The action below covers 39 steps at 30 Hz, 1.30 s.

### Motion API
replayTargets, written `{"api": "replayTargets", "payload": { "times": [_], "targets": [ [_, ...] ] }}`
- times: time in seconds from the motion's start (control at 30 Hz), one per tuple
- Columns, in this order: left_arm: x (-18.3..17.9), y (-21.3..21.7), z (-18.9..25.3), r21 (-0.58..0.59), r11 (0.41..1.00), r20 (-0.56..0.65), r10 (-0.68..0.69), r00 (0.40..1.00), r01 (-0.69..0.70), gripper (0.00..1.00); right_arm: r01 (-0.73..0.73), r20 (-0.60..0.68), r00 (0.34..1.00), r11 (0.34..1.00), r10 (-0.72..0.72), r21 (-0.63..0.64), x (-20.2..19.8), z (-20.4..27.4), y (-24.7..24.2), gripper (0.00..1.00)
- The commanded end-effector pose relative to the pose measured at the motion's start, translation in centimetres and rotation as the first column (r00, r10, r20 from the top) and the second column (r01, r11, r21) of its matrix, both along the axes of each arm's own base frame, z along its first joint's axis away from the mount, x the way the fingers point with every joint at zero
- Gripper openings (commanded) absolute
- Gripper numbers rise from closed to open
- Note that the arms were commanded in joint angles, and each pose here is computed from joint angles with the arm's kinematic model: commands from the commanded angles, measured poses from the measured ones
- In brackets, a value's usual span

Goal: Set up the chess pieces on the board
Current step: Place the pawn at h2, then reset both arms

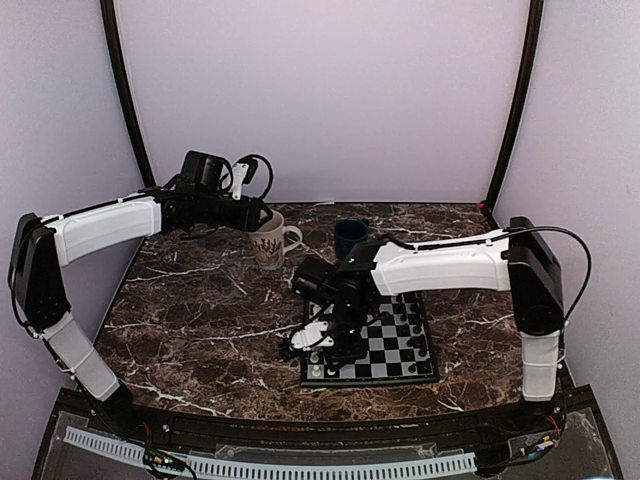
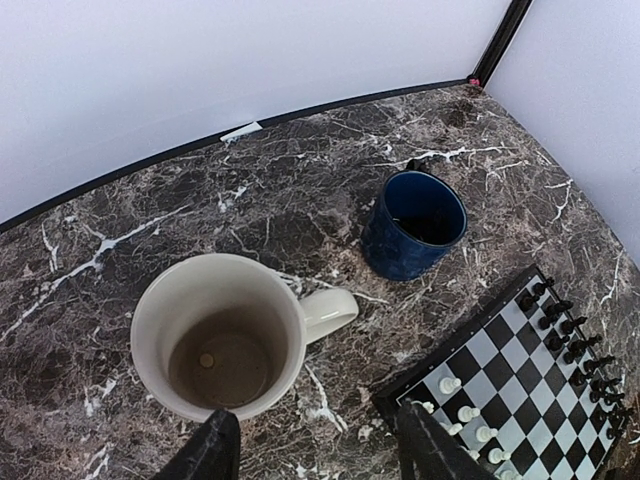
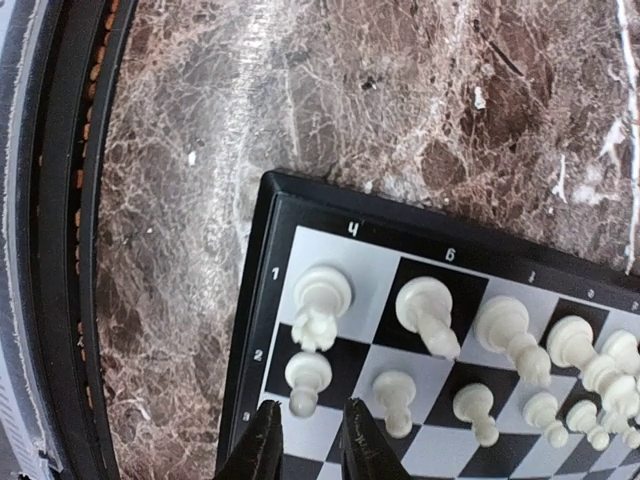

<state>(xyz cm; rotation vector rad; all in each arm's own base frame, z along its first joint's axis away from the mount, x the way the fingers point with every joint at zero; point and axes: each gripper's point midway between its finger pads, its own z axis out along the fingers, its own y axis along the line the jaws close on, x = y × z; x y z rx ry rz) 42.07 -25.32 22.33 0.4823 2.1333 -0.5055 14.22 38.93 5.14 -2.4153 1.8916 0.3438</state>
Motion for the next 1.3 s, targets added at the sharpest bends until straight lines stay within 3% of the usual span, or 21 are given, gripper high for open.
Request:
{"api": "replayTargets", "payload": {
  "times": [0.0, 0.3, 0.5, 0.67, 0.83, 0.87, 0.9, 0.97, 1.03, 1.1, 1.27],
  "targets": [
    [0.2, -0.1, 1.0, 0.005, 1.000, 0.028, -0.021, 0.999, 0.021, 0.56, 0.011, 0.062, 0.998, 0.998, -0.015, 0.064, 0.9, 3.8, -1.0, 0.23],
    [0.1, -0.1, 3.6, 0.041, 0.997, 0.121, -0.064, 0.991, 0.059, 0.58, 0.186, 0.137, 0.967, 0.964, -0.214, 0.192, 6.4, 9.5, -6.0, 0.26],
    [0.0, 0.5, 5.8, 0.065, 0.997, 0.153, -0.052, 0.987, 0.043, 0.58, 0.367, 0.196, 0.862, 0.841, -0.468, 0.396, 12.3, 13.2, -11.7, 0.31],
    [-0.2, 2.2, 6.4, 0.152, 0.988, 0.180, -0.028, 0.983, 0.000, 0.59, 0.468, 0.194, 0.690, 0.635, -0.697, 0.614, 17.0, 17.2, -17.5, 0.39],
    [-1.0, 4.0, 6.6, 0.224, 0.973, 0.208, -0.001, 0.978, -0.047, 0.67, 0.547, 0.137, 0.467, 0.407, -0.874, 0.732, 21.2, 18.9, -23.3, 0.68],
    [-1.0, 4.6, 6.5, 0.235, 0.969, 0.213, 0.019, 0.977, -0.070, 0.69, 0.561, 0.118, 0.415, 0.356, -0.902, 0.747, 21.9, 19.2, -24.6, 0.79],
    [-1.1, 5.0, 6.3, 0.242, 0.966, 0.220, 0.034, 0.975, -0.088, 0.70, 0.567, 0.094, 0.379, 0.312, -0.921, 0.762, 22.4, 19.5, -25.4, 0.99],
    [-1.3, 5.7, 6.0, 0.245, 0.962, 0.234, 0.062, 0.970, -0.121, 0.74, 0.579, 0.044, 0.306, 0.222, -0.951, 0.785, 23.2, 20.1, -26.8, 0.97],
    [-1.4, 6.1, 6.1, 0.236, 0.961, 0.246, 0.085, 0.966, -0.145, 0.82, 0.580, 0.024, 0.255, 0.173, -0.967, 0.796, 23.9, 20.7, -27.9, 0.97],
    [-1.5, 6.5, 6.6, 0.229, 0.960, 0.261, 0.101, 0.960, -0.163, 0.95, 0.586, -0.002, 0.225, 0.133, -0.974, 0.799, 24.3, 21.2, -28.5, 0.97],
    [-1.6, 7.5, 8.9, 0.209, 0.953, 0.309, 0.150, 0.939, -0.221, 0.99, 0.562, -0.062, 0.120, 0.016, -0.991, 0.827, 25.2, 24.8, -29.6, 0.97]
  ]
}}
